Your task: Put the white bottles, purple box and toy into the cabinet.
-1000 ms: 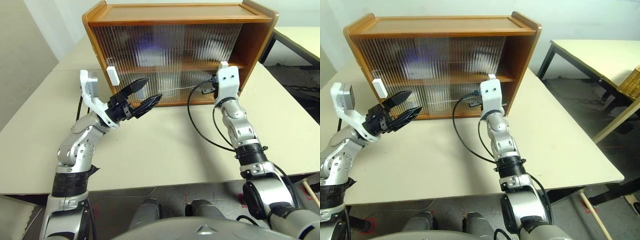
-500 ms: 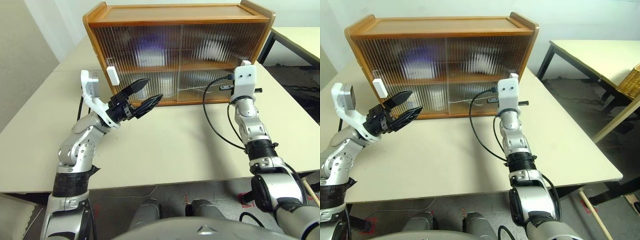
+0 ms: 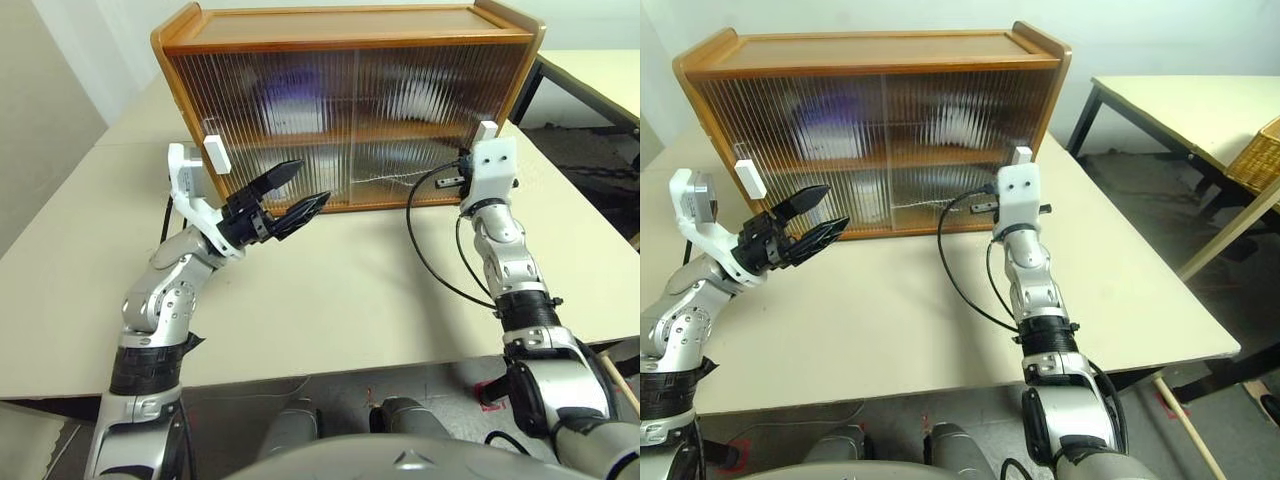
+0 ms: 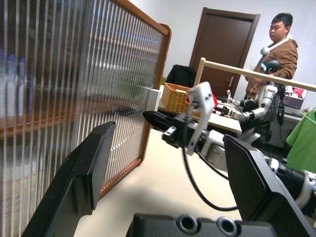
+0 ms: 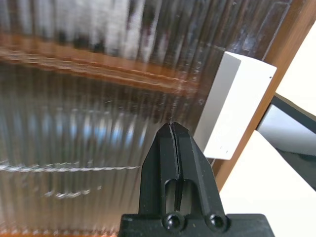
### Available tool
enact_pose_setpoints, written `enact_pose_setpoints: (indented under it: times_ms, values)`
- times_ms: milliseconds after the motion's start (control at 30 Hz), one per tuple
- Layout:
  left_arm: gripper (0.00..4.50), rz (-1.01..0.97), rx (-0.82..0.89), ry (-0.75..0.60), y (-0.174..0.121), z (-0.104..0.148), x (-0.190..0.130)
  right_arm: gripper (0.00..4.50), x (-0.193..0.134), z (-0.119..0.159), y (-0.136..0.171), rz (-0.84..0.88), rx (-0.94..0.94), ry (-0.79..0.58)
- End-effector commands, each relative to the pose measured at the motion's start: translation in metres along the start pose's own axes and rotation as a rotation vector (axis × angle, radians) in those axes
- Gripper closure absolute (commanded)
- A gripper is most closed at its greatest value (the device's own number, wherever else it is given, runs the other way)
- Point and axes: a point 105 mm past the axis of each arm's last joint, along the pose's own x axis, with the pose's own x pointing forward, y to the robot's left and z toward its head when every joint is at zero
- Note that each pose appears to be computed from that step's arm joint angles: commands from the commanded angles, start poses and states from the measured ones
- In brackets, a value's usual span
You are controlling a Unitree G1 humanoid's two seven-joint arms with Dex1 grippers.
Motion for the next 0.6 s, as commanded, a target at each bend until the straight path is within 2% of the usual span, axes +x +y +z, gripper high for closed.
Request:
enact_pose_setpoints:
  times_ms: [33,267,400,600]
  values:
    - [0.00,0.004,0.005,0.009,-0.002,-0.003,-0.002,4.48,-0.012,0.002,0.002,0.047,0.015,-0.006]
    - [0.00,0.022,-0.001,0.009,-0.001,-0.005,-0.005,4.48,-0.037,-0.010,-0.011,0.052,-0.022,0.028]
    - [0.00,0.100,-0.005,0.014,0.006,-0.012,-0.019,3.25,-0.054,-0.027,-0.034,0.017,-0.035,0.066]
    - [0.00,0.248,-0.016,0.025,0.015,-0.029,-0.050,0.91,-0.067,-0.047,-0.050,0.012,-0.009,0.104]
